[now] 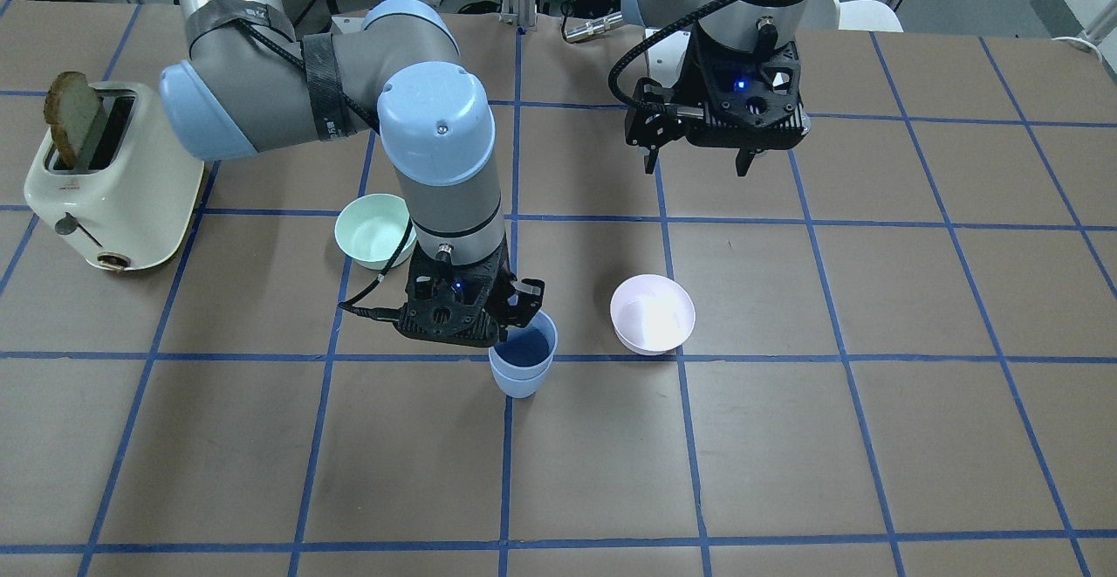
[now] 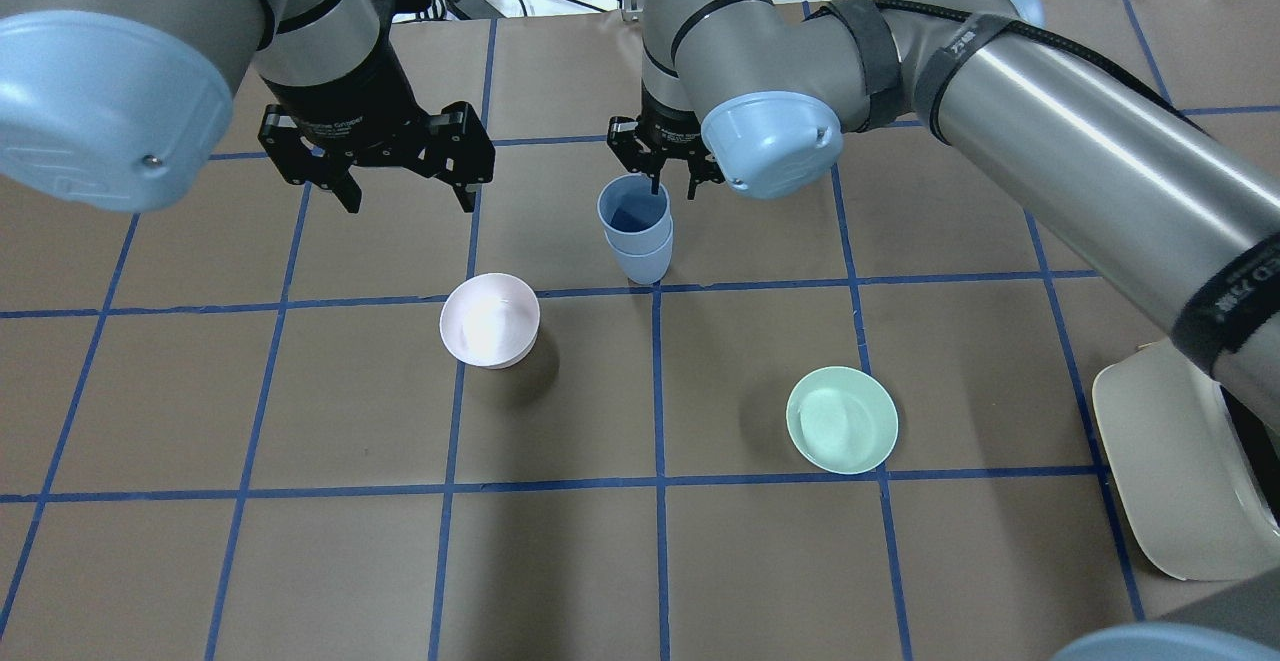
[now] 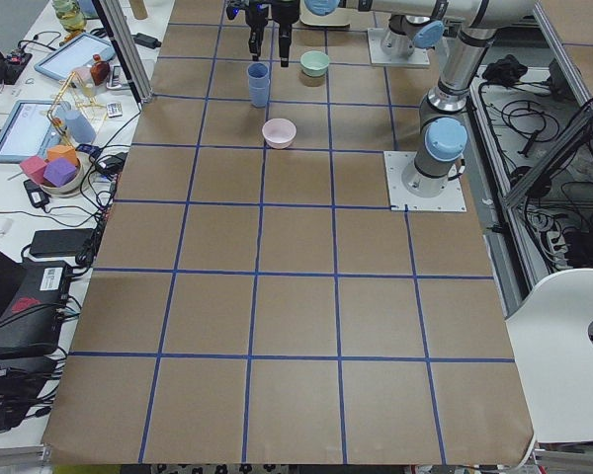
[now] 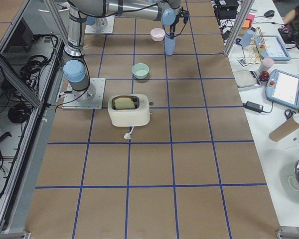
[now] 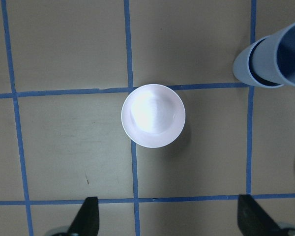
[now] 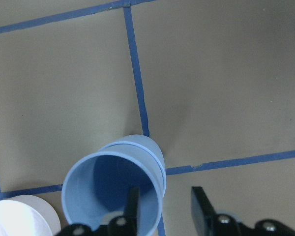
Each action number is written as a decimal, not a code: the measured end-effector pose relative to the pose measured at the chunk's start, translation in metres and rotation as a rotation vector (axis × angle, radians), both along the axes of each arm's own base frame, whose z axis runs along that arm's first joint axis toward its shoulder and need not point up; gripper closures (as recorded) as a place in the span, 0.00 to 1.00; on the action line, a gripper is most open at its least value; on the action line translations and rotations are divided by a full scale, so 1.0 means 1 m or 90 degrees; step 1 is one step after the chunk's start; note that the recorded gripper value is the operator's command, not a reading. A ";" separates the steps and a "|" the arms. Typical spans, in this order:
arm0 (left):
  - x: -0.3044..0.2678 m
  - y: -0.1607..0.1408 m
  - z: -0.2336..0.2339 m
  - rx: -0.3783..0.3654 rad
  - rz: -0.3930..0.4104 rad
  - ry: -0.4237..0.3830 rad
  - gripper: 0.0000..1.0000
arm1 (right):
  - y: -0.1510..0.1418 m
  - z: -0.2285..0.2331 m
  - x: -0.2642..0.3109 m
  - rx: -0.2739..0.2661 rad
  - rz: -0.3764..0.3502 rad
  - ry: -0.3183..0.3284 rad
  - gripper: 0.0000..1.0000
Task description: Stack blue cups with both arms
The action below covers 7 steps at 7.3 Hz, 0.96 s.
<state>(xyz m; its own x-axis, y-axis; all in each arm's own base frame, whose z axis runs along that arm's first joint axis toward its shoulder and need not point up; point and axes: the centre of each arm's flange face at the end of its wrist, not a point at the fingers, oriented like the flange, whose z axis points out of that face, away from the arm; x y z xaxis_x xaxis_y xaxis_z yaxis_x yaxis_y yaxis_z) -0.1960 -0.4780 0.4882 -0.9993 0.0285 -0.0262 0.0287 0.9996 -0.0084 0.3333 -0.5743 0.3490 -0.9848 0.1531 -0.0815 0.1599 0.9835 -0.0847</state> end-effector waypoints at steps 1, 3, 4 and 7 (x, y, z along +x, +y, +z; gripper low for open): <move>0.000 0.000 0.000 0.000 -0.001 0.000 0.00 | -0.007 0.011 -0.005 -0.009 -0.004 -0.002 0.00; 0.000 0.000 0.000 0.000 0.000 -0.001 0.00 | -0.035 0.050 -0.044 -0.001 0.014 0.009 0.00; 0.000 0.000 0.000 -0.001 0.000 -0.001 0.00 | -0.047 0.069 -0.076 0.010 0.049 0.024 0.00; 0.000 0.001 0.001 -0.001 0.000 0.000 0.00 | -0.011 0.133 -0.146 0.021 0.184 0.071 0.00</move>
